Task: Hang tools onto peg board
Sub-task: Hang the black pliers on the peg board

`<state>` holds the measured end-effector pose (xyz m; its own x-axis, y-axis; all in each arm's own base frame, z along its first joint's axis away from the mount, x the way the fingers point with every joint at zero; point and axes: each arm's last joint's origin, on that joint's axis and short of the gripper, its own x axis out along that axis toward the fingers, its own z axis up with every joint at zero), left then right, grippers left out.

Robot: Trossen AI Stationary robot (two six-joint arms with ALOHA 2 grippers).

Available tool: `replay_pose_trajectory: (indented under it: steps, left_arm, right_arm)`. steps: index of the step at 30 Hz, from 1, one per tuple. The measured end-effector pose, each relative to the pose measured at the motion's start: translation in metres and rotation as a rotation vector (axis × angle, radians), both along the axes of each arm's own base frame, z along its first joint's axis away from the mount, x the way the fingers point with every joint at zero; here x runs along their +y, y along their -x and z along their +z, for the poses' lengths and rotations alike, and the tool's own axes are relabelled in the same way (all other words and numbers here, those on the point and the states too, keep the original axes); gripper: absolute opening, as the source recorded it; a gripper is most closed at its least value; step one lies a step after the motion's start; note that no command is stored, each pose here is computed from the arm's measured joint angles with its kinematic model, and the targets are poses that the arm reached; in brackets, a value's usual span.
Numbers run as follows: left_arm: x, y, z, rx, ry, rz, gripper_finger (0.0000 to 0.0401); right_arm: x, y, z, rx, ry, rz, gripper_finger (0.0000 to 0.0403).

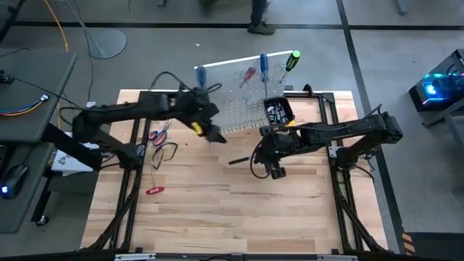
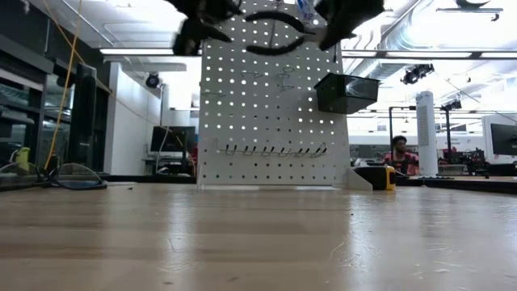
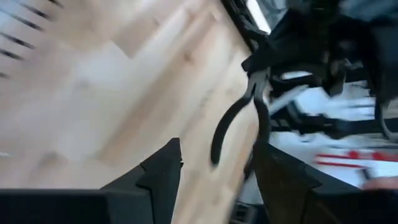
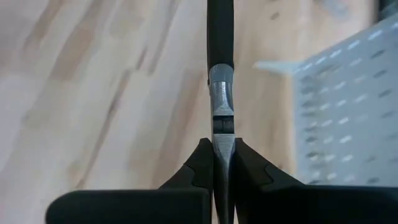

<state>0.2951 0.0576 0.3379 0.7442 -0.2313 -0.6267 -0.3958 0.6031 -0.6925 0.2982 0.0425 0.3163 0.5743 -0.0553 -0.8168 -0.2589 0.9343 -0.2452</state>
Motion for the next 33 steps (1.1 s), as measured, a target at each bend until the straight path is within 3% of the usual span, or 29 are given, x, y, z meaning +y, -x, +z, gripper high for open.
replay_pose_trajectory:
  steps: [5, 7, 11, 17, 25, 30, 33]
  left_arm:
    - [-0.032, 0.045, 0.033, -0.007, -0.328, 0.084, 0.0182]
    - [-0.049, 0.061, 0.041, -0.03, -0.413, 0.151, 0.0182]
    - [-0.077, 0.077, 0.04, -0.087, -0.416, 0.264, 0.0183]
    - [-0.103, 0.075, 0.029, -0.107, -0.337, 0.263, 0.0183]
    - [-0.127, 0.067, 0.035, -0.236, -0.516, 0.277, 0.0183]
    - [-0.122, 0.082, 0.065, -0.405, -0.553, 0.367, 0.0183]
    - [-0.118, 0.092, 0.085, -0.482, -0.645, 0.402, 0.0183]
  right_arm:
    - [-0.009, 0.008, -0.003, 0.02, -0.124, -0.064, 0.0014]
    - [-0.014, 0.007, -0.004, -0.011, -0.152, -0.105, 0.0014]
    - [-0.021, 0.002, -0.001, -0.094, -0.191, -0.159, 0.0014]
    - [-0.022, -0.003, 0.004, -0.164, -0.216, -0.149, 0.0014]
    - [-0.028, -0.014, 0.02, -0.348, -0.379, -0.19, 0.0014]
    - [-0.04, -0.012, 0.054, -0.516, -0.418, -0.227, 0.0014]
    - [-0.044, -0.011, 0.074, -0.628, -0.42, -0.234, 0.0014]
